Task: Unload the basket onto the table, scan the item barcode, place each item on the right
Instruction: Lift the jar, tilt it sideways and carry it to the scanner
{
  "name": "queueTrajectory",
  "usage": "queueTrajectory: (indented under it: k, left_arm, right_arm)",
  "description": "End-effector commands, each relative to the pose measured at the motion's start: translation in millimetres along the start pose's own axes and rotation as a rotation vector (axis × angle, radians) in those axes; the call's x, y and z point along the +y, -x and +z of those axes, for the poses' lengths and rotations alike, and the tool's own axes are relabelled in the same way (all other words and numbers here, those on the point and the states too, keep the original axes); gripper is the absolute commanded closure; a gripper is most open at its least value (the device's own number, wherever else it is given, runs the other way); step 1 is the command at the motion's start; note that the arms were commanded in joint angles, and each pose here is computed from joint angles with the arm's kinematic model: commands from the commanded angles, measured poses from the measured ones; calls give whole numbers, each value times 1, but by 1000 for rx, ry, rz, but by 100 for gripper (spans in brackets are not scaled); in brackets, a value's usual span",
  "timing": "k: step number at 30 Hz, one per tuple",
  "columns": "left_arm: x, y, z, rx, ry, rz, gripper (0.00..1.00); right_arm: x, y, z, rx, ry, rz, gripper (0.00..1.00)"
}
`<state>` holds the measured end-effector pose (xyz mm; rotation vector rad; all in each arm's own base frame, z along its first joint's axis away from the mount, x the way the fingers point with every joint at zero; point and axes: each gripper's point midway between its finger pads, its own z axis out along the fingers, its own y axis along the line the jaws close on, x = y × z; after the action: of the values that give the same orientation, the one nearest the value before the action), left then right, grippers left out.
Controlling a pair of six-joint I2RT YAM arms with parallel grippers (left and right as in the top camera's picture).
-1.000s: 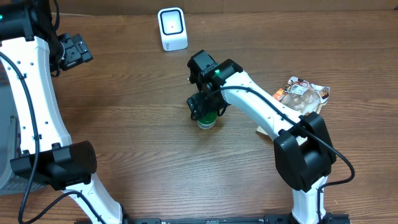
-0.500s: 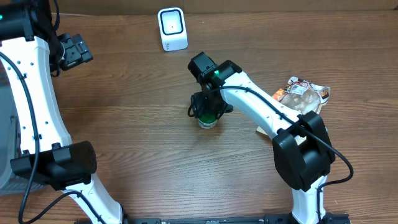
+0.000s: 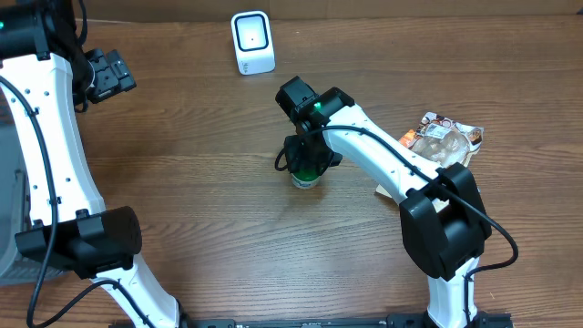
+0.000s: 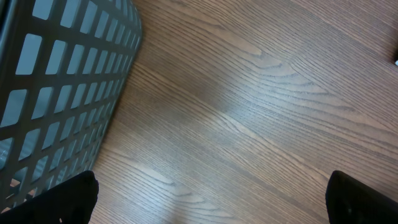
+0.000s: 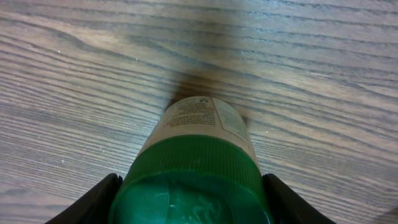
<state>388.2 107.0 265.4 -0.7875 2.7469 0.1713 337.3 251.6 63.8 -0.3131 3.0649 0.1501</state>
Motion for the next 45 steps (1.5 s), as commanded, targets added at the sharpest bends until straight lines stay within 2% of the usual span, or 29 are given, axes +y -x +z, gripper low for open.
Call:
queueTrajectory:
  k: [1, 7, 9, 19, 28, 38, 41, 45]
  left_arm:
    - [5, 3, -20, -58, -5, 13, 0]
    - [5, 3, -20, -58, -5, 13, 0]
    - [5, 3, -20, -58, -5, 12, 1]
    - [5, 3, -20, -58, -5, 12, 1]
    - [5, 3, -20, -58, -5, 13, 0]
    - [5, 3, -20, -58, -5, 13, 1]
    - [5, 3, -20, -58, -5, 13, 0]
    - [5, 3, -20, -58, -5, 13, 0]
  right_arm:
    - [18, 6, -15, -32, 81, -170, 58]
    - [72, -9, -64, -113, 423, -608, 58]
    - [79, -12, -77, -138, 482, -668, 58]
    - [102, -26, -145, -250, 810, -770, 58]
    - [76, -22, -230, -486, 1074, -834, 58]
    - [56, -25, -276, -636, 1072, -862, 57]
    - [54, -22, -273, -645, 1029, -863, 57]
    - [52, -9, -250, -632, 864, -859, 57]
